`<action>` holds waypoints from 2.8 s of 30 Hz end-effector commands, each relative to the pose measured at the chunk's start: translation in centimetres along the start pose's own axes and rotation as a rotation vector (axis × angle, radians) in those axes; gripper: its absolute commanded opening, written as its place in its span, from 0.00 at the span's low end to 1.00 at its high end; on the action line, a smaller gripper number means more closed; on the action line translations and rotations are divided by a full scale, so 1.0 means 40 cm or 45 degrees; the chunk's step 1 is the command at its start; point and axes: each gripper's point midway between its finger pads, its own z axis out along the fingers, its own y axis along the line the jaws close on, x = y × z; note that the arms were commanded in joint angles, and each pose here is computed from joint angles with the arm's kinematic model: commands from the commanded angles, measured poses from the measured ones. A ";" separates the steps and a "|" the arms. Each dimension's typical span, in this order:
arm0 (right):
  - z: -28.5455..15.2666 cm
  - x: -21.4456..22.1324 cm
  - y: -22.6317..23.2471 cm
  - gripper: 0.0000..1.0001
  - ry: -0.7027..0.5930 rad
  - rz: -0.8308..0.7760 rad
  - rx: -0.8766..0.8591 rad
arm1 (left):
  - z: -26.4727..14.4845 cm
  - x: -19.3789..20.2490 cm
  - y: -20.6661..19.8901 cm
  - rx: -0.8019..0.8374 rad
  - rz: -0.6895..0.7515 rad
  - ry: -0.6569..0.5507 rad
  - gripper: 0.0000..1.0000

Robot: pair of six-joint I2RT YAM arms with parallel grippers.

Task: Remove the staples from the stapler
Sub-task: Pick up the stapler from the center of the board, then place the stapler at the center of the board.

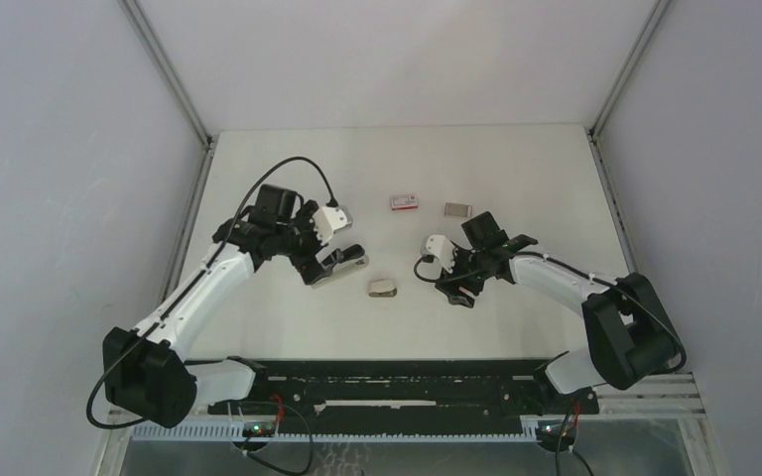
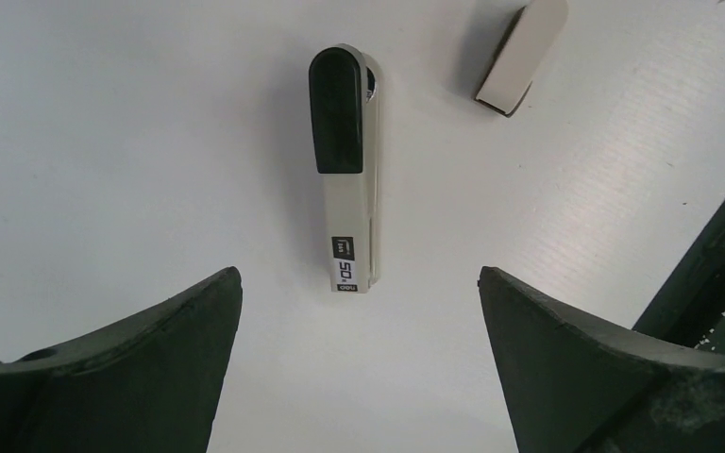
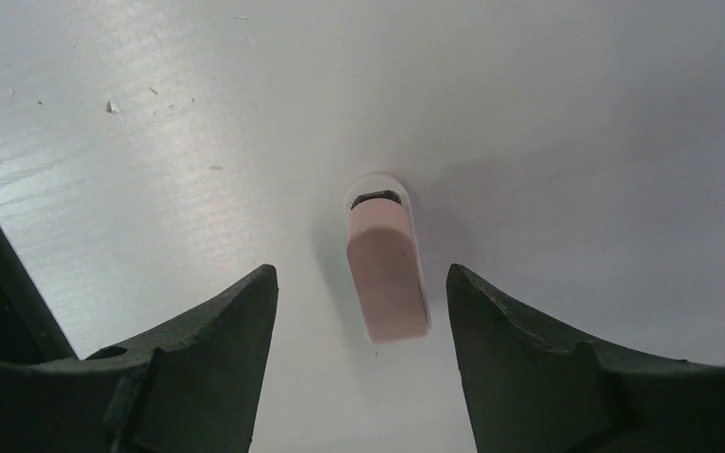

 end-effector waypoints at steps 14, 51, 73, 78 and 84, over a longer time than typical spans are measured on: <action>0.003 -0.045 -0.047 0.24 -0.030 -0.082 0.047 | -0.026 -0.022 -0.040 0.041 0.007 -0.154 1.00; -0.065 -0.067 -0.331 0.11 -0.111 -0.244 0.147 | 0.132 -0.154 -0.145 0.367 0.327 -0.101 1.00; -0.044 -0.011 -0.370 0.40 -0.033 -0.231 0.156 | 0.273 -0.150 -0.155 0.284 0.321 0.077 1.00; -0.077 -0.029 -0.372 0.51 -0.059 -0.229 0.190 | 0.295 -0.149 -0.156 0.268 0.322 0.102 1.00; -0.174 -0.079 -0.351 0.70 -0.166 -0.215 0.242 | 0.310 -0.153 -0.172 0.298 0.347 0.110 1.00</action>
